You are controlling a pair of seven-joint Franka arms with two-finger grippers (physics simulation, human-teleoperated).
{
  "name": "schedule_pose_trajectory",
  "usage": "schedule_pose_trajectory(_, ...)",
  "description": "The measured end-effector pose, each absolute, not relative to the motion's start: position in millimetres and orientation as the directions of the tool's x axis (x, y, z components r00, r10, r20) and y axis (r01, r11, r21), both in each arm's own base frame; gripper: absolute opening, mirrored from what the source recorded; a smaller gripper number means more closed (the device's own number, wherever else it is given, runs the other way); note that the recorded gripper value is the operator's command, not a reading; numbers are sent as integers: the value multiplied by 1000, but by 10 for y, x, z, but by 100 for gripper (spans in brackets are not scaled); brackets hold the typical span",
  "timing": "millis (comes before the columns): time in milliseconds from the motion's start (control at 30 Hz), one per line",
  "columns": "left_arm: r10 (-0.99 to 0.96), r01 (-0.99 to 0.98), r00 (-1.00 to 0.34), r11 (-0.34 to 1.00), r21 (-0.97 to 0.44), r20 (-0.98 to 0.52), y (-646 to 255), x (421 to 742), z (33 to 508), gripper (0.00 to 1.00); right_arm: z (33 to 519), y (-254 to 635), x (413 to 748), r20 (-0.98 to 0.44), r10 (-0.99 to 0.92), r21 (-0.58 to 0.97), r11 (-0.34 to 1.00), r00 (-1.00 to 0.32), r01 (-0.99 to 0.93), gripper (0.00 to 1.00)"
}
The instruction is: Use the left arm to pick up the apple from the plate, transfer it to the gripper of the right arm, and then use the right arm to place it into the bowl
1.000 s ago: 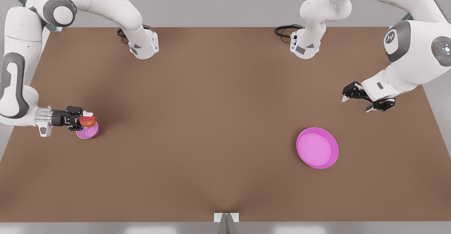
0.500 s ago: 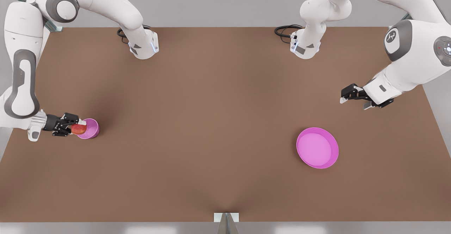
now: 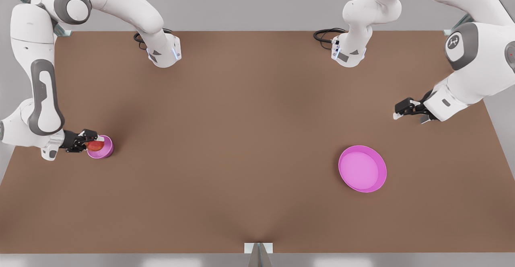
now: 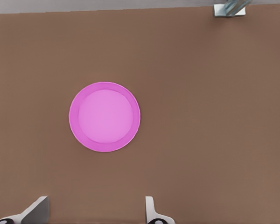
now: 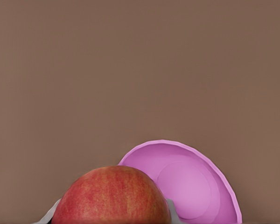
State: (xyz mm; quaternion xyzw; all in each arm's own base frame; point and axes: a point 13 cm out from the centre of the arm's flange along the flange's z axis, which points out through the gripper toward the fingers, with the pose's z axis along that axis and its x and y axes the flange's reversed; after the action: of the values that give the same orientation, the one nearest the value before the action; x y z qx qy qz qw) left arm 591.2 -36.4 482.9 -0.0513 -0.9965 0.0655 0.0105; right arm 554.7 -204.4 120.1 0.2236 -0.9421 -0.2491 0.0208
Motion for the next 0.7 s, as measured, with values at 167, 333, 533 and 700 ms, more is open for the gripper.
schedule_pose_trajectory(167,94,92,-995,991,-96,20,-319,5906,4823,100,1139,-2115,5539,-55,-403,467,798,-913,-380,87)
schedule_pose_trajectory(333,85,83,-996,993,-87,19,-323,5897,4842,100,1111,-2150,5543,-43,-384,460,812,-922,-359,100)
schedule_pose_trajectory(533,75,73,-997,994,-85,19,-324,5893,4850,100,2306,-1935,6135,-124,-502,260,816,-856,-517,100)
schedule_pose_trajectory(700,72,70,-997,994,-81,14,-329,5906,4881,100,3967,-444,6795,-103,-768,-93,640,-632,-763,100)
